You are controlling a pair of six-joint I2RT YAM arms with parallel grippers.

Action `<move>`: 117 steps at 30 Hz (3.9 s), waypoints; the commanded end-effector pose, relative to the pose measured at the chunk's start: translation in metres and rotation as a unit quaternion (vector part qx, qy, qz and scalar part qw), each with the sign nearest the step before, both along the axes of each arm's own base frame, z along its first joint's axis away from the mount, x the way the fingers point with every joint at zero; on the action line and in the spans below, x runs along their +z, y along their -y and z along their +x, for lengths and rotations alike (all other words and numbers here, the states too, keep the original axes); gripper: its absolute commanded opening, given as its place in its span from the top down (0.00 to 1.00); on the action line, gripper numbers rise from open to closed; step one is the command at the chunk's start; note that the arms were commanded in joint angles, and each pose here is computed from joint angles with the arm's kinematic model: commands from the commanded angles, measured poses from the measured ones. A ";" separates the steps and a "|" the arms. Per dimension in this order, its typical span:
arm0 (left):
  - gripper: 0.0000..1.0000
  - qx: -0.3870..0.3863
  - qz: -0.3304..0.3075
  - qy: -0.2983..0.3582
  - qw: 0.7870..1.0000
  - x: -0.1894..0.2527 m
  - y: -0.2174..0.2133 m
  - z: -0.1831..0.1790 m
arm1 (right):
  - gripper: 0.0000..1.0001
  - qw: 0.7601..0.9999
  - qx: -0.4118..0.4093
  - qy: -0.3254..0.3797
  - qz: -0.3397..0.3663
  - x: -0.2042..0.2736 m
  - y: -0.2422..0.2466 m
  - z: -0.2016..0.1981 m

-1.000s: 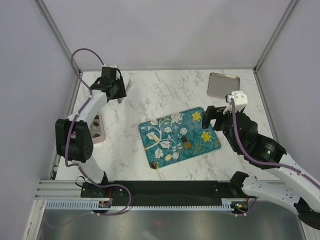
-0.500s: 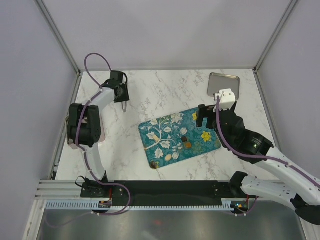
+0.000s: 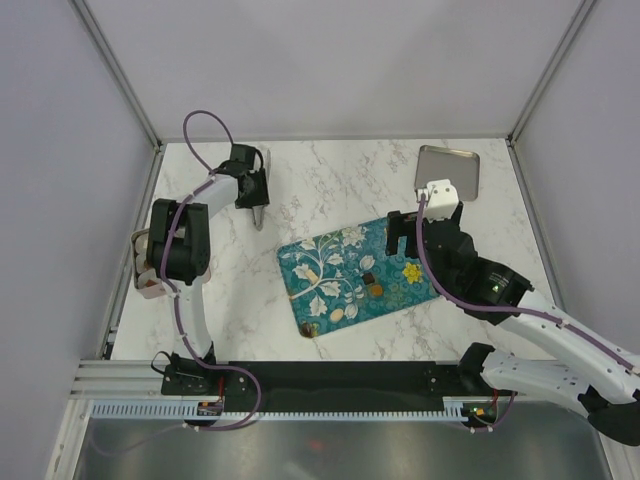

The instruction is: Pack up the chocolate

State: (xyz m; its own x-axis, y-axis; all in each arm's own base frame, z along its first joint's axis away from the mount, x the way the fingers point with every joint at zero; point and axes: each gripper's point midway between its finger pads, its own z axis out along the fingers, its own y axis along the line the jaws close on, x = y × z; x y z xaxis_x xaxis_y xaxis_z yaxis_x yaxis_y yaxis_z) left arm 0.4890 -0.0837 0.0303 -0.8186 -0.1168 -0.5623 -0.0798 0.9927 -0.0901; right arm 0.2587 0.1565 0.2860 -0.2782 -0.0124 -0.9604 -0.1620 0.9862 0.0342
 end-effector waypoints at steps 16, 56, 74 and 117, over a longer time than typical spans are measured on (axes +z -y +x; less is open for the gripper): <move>0.02 -0.027 -0.007 0.051 0.998 0.063 0.010 0.008 | 0.05 0.998 0.031 -0.010 0.051 0.013 -0.024 0.000; 0.01 -0.299 -0.241 0.190 0.904 0.197 0.103 -0.274 | 0.28 0.951 -0.284 -0.122 0.026 -0.134 0.141 0.357; 0.02 -0.287 -0.236 0.181 0.911 0.189 0.102 -0.273 | 0.39 0.957 -0.219 -0.189 0.028 -0.234 0.131 0.379; 0.06 -0.262 -0.268 0.276 0.885 0.292 0.115 -0.234 | 1.00 0.969 0.071 -0.103 0.215 0.026 -0.004 0.246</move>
State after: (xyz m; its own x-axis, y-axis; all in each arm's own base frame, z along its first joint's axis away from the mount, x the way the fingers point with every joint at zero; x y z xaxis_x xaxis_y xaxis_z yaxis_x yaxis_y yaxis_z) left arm 0.2436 -0.1825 0.2656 -0.5423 -0.1135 -0.8325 0.5048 0.7481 -0.4307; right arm 0.5279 0.1305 0.2940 -0.4725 0.2669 -0.8400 -0.1355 0.9197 0.3684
